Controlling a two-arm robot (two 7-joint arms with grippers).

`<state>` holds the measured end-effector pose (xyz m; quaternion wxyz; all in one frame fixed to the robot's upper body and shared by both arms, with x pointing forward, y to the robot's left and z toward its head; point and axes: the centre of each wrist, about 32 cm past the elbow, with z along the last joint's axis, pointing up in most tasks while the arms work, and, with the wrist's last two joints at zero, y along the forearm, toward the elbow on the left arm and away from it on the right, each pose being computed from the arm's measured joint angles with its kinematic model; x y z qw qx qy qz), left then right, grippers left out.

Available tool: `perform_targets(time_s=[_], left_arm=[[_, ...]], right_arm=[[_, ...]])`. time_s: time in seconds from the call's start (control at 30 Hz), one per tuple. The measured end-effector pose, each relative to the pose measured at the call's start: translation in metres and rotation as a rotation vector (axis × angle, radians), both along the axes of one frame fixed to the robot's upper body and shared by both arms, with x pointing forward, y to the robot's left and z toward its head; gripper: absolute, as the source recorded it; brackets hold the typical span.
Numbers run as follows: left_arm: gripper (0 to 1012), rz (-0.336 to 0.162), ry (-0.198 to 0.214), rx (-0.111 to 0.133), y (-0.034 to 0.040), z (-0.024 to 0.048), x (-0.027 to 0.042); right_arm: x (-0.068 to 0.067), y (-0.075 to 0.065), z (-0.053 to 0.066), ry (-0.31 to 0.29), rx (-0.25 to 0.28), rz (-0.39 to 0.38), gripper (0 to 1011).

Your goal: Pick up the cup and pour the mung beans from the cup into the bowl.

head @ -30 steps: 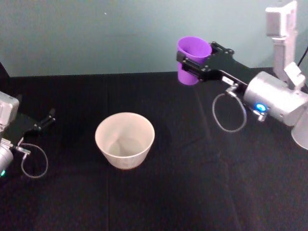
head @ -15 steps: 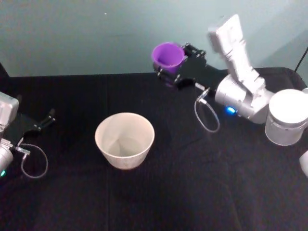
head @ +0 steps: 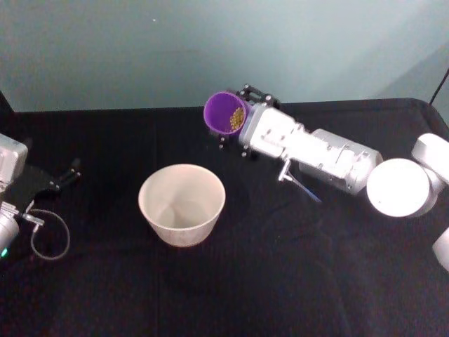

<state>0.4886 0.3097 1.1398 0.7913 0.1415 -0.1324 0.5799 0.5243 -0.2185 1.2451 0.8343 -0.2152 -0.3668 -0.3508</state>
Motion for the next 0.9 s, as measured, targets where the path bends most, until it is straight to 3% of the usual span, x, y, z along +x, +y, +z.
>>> perform_targets(time_s=[0.1, 0.3, 0.9], left_arm=[[1000, 0.000, 0.000, 0.000, 0.0000, 0.0000, 0.0000], [1000, 0.000, 0.000, 0.000, 0.0000, 0.0000, 0.0000], [1000, 0.000, 0.000, 0.000, 0.0000, 0.0000, 0.0000]], right_arm=[[-0.002, 0.003, -0.001, -0.046, -0.092, 0.017, 731], [-0.003, 0.007, -0.003, -0.095, -0.197, 0.031, 731], [-0.007, 0.016, -0.013, -0.231, -0.408, 0.065, 731]])
